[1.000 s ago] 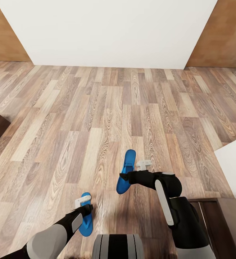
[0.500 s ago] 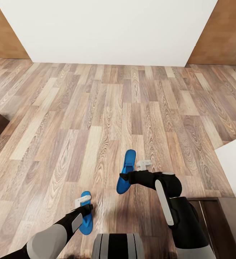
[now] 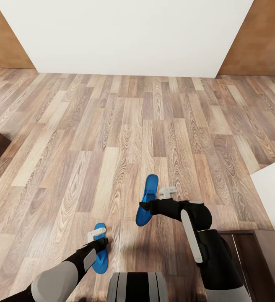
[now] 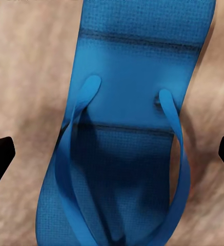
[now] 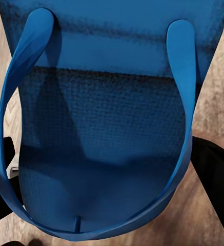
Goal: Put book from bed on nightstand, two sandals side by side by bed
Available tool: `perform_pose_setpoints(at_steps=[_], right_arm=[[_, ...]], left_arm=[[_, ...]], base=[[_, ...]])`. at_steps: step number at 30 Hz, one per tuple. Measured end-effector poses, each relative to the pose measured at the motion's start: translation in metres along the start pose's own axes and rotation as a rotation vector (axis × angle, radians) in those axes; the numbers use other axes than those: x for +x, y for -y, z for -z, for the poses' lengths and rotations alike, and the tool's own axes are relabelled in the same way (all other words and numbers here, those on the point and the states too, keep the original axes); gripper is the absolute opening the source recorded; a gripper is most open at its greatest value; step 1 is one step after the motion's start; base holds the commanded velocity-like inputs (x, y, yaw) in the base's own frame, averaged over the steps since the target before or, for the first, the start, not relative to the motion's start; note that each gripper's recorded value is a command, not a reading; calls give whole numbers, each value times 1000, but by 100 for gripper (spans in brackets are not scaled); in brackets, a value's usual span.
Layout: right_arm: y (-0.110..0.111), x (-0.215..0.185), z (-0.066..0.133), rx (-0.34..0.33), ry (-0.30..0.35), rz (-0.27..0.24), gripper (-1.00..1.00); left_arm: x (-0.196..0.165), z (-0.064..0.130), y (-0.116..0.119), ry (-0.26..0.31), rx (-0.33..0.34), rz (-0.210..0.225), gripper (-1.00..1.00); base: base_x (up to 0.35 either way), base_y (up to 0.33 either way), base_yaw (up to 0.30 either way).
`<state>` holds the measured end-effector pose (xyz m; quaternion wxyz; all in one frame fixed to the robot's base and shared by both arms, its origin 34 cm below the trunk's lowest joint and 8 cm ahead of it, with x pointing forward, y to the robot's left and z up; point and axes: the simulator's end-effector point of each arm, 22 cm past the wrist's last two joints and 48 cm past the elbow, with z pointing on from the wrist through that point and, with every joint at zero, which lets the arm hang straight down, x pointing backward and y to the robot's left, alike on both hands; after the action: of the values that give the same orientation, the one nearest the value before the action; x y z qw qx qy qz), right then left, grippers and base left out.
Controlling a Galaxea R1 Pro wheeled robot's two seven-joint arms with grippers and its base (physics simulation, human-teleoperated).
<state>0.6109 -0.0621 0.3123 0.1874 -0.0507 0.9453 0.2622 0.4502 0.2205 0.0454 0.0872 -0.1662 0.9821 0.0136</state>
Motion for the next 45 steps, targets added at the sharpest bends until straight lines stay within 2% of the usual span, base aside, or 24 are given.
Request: perform_pose_setpoints(at_steps=[9, 45], right_arm=[[5, 8, -8, 1, -18, -10, -100], [4, 8, -8, -1, -17, -11, -100]], left_arm=[[10, -6, -3, -17, -6, 0, 100], [9, -6, -2, -13, -5, 0, 100]], base=[[0, 0, 0], [0, 0, 0]])
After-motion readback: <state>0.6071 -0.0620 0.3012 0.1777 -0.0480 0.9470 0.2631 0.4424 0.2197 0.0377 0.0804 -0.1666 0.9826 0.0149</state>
